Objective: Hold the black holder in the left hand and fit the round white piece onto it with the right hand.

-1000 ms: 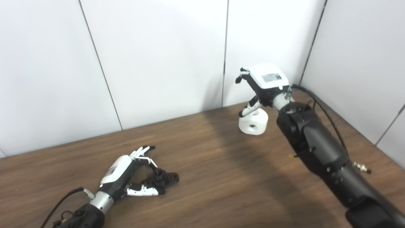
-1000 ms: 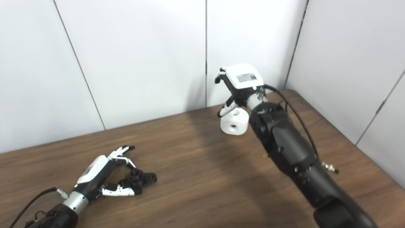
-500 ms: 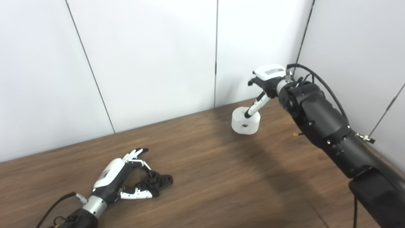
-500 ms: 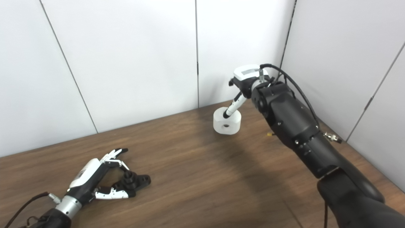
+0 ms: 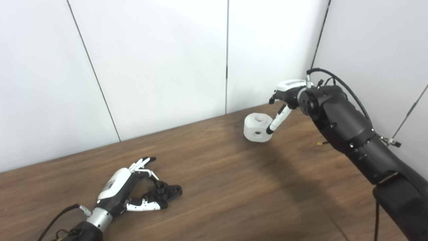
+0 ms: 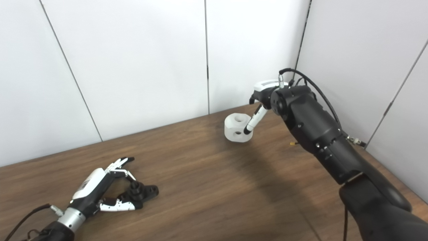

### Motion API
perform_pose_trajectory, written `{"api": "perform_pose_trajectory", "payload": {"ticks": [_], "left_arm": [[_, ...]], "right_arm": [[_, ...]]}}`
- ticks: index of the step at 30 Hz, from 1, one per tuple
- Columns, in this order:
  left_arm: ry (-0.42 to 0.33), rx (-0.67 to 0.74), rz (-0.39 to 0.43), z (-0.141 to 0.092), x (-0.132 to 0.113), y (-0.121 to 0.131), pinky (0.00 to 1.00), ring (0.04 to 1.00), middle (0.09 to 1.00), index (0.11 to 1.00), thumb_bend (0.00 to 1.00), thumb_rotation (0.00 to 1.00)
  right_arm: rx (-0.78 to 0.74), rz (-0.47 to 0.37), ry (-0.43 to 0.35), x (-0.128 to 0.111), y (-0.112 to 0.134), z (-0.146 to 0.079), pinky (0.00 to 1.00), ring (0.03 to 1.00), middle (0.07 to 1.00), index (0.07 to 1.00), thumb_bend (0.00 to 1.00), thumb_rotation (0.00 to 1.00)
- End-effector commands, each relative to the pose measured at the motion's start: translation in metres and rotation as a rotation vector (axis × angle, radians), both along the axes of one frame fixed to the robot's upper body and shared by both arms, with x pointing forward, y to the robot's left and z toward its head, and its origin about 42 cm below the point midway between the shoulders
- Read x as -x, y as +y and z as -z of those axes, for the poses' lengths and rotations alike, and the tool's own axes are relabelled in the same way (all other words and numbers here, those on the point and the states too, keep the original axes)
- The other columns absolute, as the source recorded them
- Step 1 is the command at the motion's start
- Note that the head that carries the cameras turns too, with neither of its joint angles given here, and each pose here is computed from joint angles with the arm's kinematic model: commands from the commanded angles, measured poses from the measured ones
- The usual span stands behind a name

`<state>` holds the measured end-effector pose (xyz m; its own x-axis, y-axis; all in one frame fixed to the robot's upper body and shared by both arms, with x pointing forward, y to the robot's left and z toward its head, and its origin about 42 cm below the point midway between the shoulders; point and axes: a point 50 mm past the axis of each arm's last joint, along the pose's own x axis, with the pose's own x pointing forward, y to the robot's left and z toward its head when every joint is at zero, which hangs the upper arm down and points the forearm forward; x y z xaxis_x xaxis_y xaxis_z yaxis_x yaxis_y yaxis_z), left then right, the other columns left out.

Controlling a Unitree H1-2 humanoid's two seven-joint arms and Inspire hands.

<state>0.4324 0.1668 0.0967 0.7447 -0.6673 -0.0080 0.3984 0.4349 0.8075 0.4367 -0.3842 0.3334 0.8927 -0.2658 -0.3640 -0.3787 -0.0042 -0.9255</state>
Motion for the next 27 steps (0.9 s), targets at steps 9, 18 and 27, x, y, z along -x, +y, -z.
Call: {"api": "perform_pose_trajectory", "payload": {"ticks": [9,18,27], "left_arm": [[0.225,-0.215,0.034,0.075,0.051,0.032,1.00,1.000,0.965,0.482,0.52,0.06],[0.231,-0.203,0.030,0.077,0.054,0.032,1.00,1.000,0.957,0.482,0.52,0.06],[0.232,-0.199,0.036,0.077,0.057,0.033,1.00,1.000,0.961,0.482,0.52,0.06]], "right_arm": [[0.054,0.006,-0.087,-0.011,-0.005,-0.021,1.00,1.000,1.000,0.850,1.00,0.44],[0.087,-0.007,-0.091,-0.020,-0.004,-0.013,1.00,1.000,1.000,0.854,1.00,0.44],[0.089,-0.016,-0.099,-0.028,-0.005,-0.008,0.96,1.000,1.000,0.849,1.00,0.44]]}}
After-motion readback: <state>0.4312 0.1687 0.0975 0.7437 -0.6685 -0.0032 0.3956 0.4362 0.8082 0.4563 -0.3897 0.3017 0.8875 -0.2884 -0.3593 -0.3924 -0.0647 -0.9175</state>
